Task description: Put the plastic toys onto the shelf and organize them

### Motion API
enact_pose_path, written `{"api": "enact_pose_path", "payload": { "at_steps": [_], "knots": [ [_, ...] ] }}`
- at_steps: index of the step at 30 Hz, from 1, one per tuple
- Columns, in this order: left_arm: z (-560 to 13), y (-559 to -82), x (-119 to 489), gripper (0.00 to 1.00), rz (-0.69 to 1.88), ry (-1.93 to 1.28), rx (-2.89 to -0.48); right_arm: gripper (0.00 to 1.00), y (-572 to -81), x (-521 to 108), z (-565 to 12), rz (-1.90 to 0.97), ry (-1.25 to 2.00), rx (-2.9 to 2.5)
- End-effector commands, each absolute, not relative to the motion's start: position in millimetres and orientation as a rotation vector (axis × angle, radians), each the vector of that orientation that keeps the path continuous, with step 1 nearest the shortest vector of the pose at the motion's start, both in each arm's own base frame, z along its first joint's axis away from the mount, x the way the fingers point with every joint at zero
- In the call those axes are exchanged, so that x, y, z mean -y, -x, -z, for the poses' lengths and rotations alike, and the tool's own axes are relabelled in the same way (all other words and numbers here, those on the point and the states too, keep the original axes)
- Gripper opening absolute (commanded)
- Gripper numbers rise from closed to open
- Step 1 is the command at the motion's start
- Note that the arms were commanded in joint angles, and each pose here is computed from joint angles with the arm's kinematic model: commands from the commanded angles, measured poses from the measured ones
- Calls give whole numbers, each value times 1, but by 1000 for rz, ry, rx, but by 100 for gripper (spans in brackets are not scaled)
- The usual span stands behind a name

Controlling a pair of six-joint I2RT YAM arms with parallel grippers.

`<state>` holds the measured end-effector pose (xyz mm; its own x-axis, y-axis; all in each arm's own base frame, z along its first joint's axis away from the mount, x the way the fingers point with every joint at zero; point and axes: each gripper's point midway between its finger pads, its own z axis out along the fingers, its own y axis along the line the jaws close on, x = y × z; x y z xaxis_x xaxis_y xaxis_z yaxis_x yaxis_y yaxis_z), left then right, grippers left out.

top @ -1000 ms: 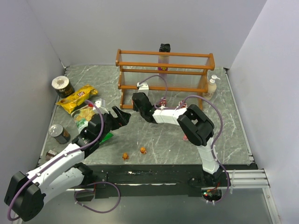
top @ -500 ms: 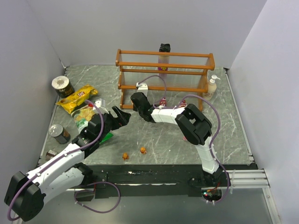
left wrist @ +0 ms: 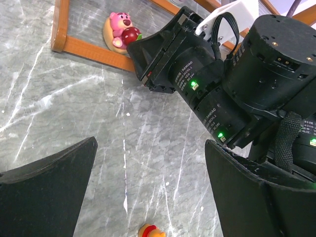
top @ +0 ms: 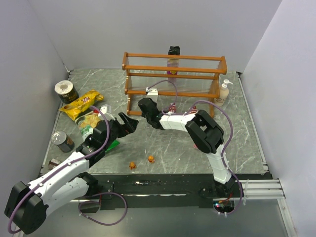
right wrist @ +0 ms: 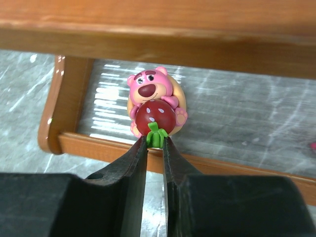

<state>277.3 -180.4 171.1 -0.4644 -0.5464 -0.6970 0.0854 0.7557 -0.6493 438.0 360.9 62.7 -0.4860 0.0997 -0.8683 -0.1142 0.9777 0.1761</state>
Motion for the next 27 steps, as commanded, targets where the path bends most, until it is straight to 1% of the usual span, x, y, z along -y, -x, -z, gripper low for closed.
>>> {"api": "enact_pose_path", "payload": {
  "at_steps": [1,15,27],
  "knots": [
    [-180,-279,183,96,807,361,-1899,0,-443,-340,-78,-153,-86,-2024],
    [-179,-279,186,96,817,360,-1905,0,-436,-317,-78,-84,-166,-2019],
    [-178,-279,184,96,814,362,-1904,0,-428,-326,-82,-177,-123,-2020]
  ]
}}
